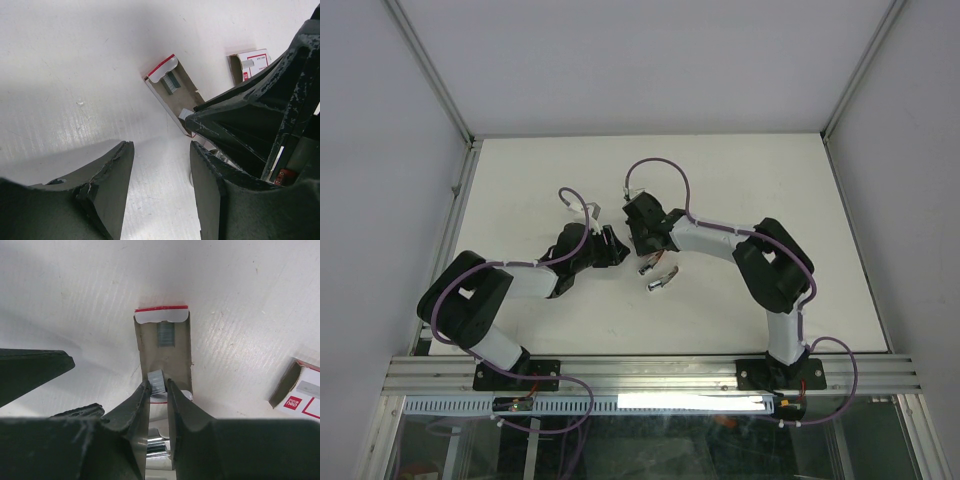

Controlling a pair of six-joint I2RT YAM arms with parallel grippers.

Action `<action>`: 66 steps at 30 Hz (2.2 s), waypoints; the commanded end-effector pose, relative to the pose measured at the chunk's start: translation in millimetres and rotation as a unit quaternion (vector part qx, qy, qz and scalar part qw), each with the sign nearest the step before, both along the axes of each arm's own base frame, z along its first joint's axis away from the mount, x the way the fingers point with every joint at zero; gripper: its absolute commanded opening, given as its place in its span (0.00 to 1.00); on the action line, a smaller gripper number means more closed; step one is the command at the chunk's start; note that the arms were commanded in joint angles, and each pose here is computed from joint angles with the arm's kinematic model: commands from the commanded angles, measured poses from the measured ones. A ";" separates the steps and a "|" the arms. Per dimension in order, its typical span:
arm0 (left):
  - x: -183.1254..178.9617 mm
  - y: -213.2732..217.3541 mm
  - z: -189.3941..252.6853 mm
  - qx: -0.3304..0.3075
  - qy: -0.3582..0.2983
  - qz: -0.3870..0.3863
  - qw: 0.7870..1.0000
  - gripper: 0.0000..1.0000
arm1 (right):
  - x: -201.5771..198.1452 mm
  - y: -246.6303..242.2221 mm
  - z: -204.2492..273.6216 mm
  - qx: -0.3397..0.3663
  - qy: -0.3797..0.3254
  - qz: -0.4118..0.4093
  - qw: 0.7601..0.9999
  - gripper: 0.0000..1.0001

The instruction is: Load the staples into the stapler

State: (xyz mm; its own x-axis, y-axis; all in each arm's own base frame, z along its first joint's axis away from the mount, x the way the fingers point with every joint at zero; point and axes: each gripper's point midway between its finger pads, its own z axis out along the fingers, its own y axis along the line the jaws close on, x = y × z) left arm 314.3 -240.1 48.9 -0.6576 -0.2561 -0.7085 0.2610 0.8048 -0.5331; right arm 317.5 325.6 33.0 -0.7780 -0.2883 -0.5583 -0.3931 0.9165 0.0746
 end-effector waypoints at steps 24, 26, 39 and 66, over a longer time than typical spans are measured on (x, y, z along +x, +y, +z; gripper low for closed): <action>-21.1 -40.2 43.6 -0.066 -0.056 -0.103 0.991 0.65 | -5.5 0.4 131.2 0.125 -0.098 0.023 0.987 0.17; -25.8 -50.0 44.1 -0.072 -0.055 -0.121 0.989 0.65 | -12.1 -8.2 138.3 0.135 -0.098 0.023 0.986 0.17; -31.0 -76.6 13.5 -0.058 -0.011 -0.138 0.989 0.66 | -38.3 -66.2 149.3 0.153 -0.100 -0.003 0.983 0.18; -61.8 -87.0 29.9 -0.089 0.009 -0.095 0.991 0.69 | -55.5 -80.0 134.5 0.164 -0.077 -0.001 0.983 0.18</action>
